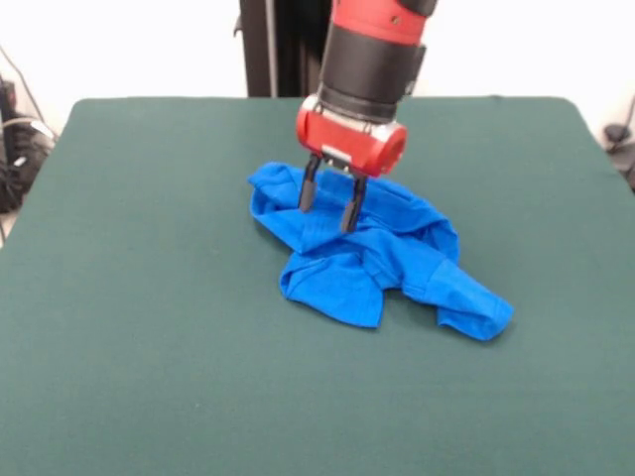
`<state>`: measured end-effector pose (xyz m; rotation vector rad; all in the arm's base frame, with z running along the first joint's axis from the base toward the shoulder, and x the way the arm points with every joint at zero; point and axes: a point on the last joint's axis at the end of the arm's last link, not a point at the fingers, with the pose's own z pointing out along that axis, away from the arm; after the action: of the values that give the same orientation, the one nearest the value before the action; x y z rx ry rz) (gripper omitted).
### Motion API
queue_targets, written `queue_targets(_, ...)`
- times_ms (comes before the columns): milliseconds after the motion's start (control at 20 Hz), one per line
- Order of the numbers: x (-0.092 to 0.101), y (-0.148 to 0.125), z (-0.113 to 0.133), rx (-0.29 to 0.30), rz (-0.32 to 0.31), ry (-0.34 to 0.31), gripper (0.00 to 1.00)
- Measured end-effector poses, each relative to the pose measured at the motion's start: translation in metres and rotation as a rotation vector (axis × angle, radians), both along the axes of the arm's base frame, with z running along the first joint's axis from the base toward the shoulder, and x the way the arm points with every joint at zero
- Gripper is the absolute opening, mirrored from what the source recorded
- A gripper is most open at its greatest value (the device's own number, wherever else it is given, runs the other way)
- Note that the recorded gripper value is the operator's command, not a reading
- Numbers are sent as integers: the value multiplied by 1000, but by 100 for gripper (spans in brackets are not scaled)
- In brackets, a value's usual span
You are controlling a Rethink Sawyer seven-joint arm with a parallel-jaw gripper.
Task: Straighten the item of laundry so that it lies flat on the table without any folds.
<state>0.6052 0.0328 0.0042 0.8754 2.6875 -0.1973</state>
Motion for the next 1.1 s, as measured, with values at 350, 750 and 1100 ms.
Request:
queue_targets(350,-17,-5,-43,2,-10,42,100)
queue_targets(750,-20,-3,-51,-2,-9,48,100)
queue_targets(1100,-23,10,-47,-12,-11,66,100)
